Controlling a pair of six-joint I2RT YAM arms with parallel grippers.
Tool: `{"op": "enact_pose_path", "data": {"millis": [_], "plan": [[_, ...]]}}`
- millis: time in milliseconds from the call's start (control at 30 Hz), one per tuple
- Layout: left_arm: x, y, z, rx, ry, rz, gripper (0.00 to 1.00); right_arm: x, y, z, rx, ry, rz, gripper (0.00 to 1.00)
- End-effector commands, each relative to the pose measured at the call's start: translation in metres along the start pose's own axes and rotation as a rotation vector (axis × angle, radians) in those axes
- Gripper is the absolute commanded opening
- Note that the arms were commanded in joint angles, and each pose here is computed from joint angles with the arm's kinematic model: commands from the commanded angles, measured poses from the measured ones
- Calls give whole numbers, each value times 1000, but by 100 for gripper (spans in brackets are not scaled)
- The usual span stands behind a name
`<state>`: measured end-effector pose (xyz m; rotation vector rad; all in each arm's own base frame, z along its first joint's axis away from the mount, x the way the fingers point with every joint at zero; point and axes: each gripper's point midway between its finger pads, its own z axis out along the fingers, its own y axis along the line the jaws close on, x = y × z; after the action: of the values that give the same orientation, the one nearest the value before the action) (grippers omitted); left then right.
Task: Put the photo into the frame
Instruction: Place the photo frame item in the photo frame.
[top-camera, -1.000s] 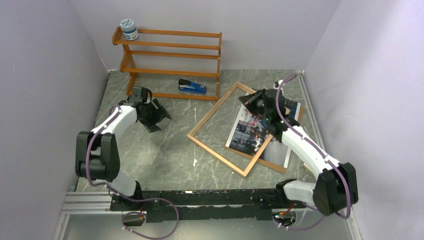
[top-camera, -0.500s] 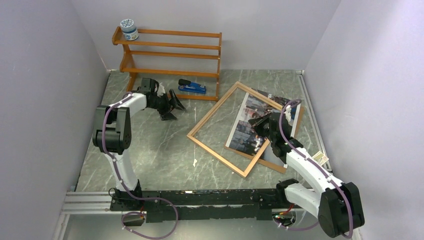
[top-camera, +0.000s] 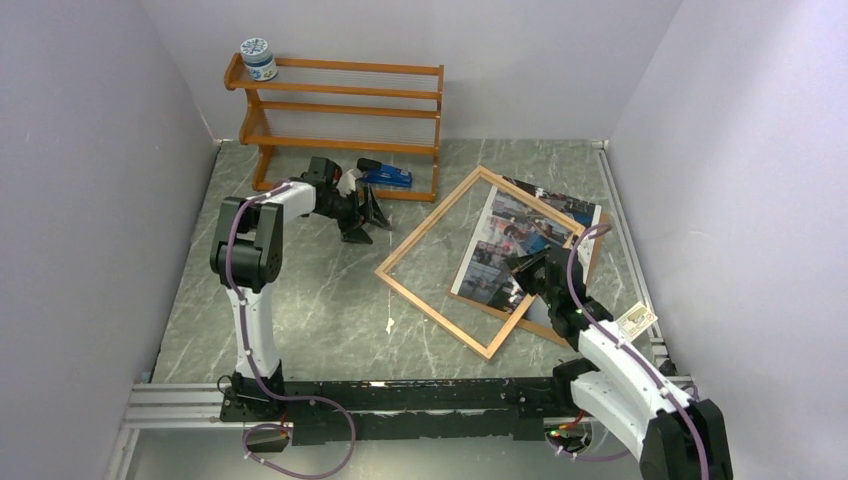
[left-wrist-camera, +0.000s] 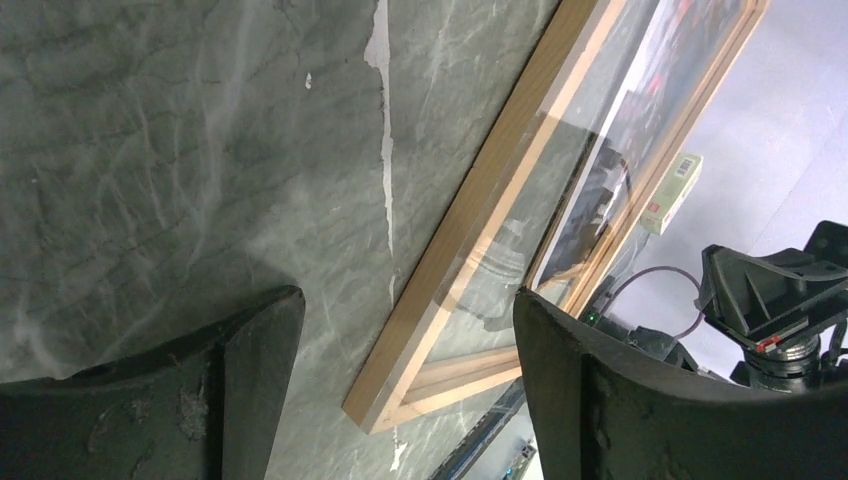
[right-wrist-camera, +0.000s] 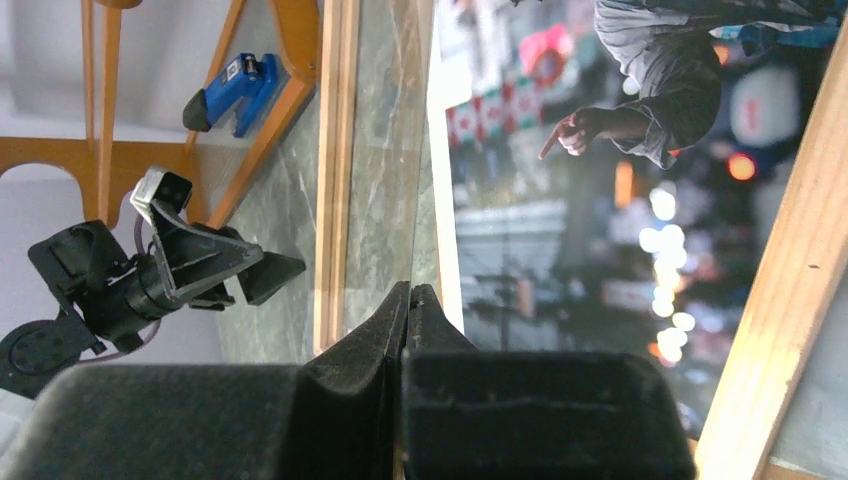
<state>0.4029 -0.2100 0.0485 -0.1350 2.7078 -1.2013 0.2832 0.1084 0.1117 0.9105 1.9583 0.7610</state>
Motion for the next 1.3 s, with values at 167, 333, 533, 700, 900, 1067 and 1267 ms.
{"op": "enact_pose_path", "data": {"millis": [167, 333, 533, 700, 900, 1067, 1267], "plan": [[-7, -13, 6, 47, 21, 68, 82, -5, -19, -2, 35, -54, -5, 0], [-2, -19, 17, 49, 38, 119, 82, -12, -27, -1, 63, -93, -37, 0], [3, -19, 31, -2, 54, 188, 78, -19, -30, -2, 75, -132, -60, 0], [8, -18, 43, -35, 74, 236, 73, -20, -39, -2, 96, -135, -64, 0], [15, -13, 52, -90, 90, 266, 67, -17, -47, 0, 110, -114, -98, 0], [22, -11, 58, -123, 112, 300, 67, -17, -44, 4, 80, -94, -137, 0], [27, -8, 62, -139, 126, 305, 65, -13, -44, 9, 59, -55, -173, 0]]}}
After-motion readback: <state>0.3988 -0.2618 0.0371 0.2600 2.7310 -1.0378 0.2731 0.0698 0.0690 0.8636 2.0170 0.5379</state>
